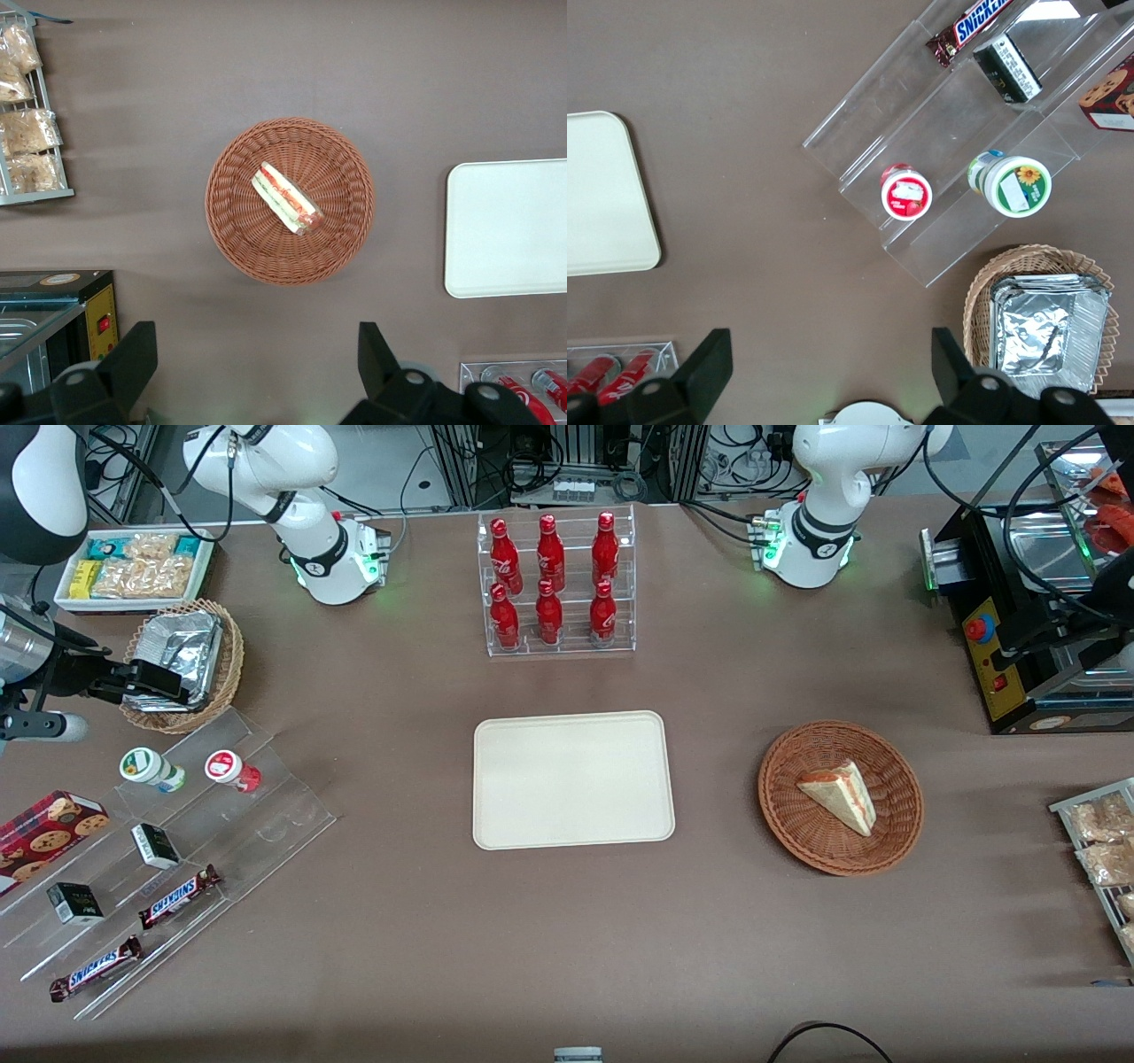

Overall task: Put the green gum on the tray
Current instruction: 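Move the right gripper down toward the green-and-white gum canister on the rack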

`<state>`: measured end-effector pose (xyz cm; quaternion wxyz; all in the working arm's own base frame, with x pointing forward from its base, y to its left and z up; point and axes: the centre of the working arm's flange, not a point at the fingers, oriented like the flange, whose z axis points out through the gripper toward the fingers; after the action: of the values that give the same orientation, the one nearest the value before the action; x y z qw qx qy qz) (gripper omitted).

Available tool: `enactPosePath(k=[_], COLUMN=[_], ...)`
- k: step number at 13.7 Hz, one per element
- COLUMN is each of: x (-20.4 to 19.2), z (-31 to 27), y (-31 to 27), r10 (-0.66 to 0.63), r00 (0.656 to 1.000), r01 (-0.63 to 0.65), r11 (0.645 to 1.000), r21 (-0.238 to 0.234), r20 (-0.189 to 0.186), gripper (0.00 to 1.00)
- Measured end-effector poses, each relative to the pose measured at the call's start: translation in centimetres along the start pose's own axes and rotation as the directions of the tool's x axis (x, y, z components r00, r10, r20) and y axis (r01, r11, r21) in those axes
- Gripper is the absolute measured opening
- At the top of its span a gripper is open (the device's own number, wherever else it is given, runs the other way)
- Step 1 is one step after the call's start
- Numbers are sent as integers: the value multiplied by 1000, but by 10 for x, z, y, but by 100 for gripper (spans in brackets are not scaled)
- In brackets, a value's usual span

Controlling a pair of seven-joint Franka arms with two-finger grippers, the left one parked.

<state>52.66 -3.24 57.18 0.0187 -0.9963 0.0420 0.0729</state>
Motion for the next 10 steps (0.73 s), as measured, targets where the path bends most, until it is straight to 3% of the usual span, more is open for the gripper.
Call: enactPosePath(k=[6, 10], x=[3, 12], z=[4, 23], y=[8, 26], r10=[-40, -191], r00=[999, 982], r01=[40, 191], r11=[999, 981], r21=[-10, -17], r20=[-2, -14], gripper=[100, 100])
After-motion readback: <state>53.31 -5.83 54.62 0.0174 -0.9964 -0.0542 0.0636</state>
